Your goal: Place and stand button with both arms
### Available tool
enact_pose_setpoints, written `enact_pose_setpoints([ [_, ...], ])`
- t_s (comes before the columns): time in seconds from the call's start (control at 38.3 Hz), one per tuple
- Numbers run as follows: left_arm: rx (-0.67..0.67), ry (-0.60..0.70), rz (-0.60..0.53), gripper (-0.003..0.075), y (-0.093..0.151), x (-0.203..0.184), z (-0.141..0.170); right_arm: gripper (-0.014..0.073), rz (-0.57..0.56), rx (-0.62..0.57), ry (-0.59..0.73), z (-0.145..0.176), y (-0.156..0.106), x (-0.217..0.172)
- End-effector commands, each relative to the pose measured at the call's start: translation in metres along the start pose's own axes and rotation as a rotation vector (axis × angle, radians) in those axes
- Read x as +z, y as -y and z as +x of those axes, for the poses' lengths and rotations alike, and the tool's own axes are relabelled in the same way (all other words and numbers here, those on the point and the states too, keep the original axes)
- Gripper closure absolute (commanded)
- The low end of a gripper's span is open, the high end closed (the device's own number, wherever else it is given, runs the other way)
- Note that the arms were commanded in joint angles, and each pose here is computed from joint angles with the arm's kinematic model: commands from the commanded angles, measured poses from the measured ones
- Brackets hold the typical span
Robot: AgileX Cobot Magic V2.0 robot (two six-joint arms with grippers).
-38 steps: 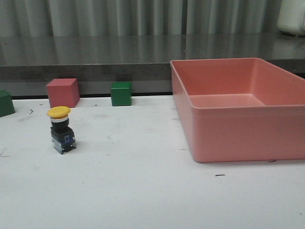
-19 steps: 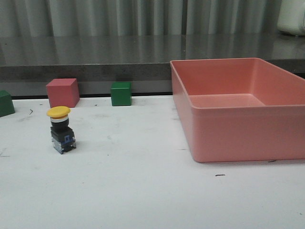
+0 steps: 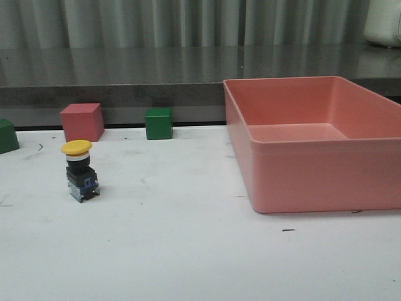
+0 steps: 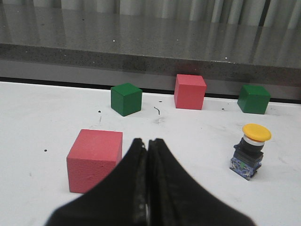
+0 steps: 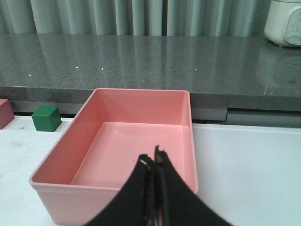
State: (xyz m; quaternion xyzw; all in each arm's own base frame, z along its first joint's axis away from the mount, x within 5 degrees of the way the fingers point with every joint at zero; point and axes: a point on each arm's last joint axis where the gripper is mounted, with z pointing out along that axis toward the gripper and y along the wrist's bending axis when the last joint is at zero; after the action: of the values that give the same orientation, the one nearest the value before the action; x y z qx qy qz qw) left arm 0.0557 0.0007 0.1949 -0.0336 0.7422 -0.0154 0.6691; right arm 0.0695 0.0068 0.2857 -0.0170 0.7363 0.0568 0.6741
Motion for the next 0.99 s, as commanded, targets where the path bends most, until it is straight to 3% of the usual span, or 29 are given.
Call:
enact_pose_setpoints([
  [0.0,-0.008,0.102,0.002,0.0741,0.000,-0.002,-0.006,0.0665,0.006,-0.024,0.104,-0.002,0.000,0.001],
  [0.42,-0.008,0.102,0.002,0.0740,0.000,-0.002,-0.006,0.0665,0.045,0.033,0.070,0.088,0.008,-0.007],
  [0.97,-0.008,0.102,0.002,0.0740,0.000,-0.002,-0.006,0.0665,0.051,0.047,0.046,0.092,0.008,-0.007],
])
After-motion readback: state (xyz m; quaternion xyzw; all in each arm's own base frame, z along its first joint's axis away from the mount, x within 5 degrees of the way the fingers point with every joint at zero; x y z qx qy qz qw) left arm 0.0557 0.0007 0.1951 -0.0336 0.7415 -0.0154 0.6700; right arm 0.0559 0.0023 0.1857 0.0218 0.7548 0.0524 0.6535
